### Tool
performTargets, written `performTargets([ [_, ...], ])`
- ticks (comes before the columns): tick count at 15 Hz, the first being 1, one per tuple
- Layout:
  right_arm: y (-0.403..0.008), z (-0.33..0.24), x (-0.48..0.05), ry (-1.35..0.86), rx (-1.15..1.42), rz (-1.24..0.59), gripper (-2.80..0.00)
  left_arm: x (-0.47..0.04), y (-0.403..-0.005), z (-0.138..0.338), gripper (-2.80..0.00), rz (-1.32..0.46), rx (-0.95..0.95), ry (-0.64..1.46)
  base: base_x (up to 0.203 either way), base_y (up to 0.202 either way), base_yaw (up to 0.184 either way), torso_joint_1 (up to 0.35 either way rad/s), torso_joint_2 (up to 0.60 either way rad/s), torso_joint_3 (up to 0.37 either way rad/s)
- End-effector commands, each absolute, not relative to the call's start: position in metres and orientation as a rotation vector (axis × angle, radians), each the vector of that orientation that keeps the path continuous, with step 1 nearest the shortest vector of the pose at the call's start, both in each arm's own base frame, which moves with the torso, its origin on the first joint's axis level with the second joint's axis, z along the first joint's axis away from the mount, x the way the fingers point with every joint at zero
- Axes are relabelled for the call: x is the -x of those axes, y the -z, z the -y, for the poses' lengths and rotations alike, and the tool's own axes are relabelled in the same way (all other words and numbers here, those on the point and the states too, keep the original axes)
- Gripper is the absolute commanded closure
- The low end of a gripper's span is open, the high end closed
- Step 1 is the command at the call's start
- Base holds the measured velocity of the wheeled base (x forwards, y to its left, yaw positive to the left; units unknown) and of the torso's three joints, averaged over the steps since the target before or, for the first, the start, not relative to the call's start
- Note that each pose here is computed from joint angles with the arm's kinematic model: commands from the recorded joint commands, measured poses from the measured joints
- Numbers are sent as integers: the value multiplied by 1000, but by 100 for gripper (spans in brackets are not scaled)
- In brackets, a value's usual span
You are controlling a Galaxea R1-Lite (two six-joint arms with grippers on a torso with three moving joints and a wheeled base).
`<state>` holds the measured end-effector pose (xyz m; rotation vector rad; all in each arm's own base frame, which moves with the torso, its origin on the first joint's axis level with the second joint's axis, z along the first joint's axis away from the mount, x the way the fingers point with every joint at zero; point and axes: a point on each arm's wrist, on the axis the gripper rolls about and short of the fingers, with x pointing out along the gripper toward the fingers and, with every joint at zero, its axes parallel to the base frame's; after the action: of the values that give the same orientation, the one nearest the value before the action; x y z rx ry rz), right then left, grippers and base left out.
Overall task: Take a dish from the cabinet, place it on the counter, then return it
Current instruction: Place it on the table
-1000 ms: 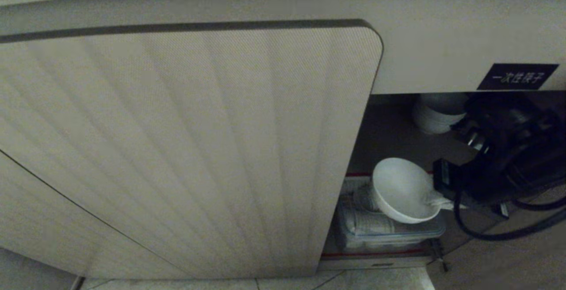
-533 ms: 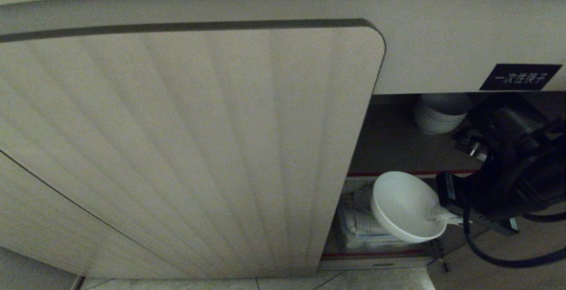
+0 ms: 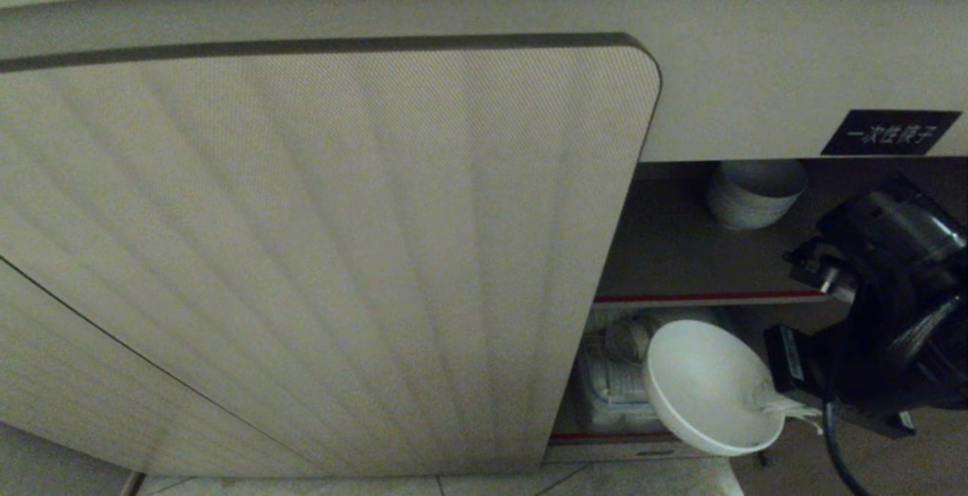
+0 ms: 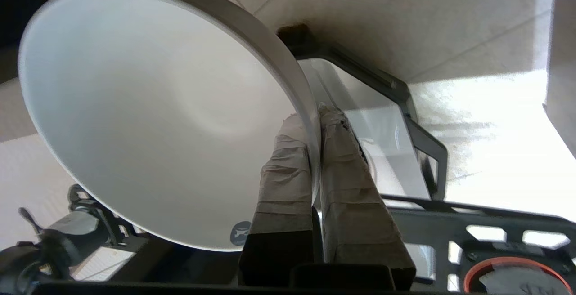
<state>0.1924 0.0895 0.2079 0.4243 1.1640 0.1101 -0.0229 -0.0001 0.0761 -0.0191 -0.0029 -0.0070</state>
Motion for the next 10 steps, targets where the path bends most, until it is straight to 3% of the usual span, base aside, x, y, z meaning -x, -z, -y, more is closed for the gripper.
performTargets([
  [1,-207,-85,-183,-106,-424,-1169,0,23,-76,0,0,3,20,8,0,0,0,0,0,0],
  [10,-216,-66,-141,-160,-311,-1119,0,23,-76,0,0,3,20,5,0,0,0,0,0,0],
])
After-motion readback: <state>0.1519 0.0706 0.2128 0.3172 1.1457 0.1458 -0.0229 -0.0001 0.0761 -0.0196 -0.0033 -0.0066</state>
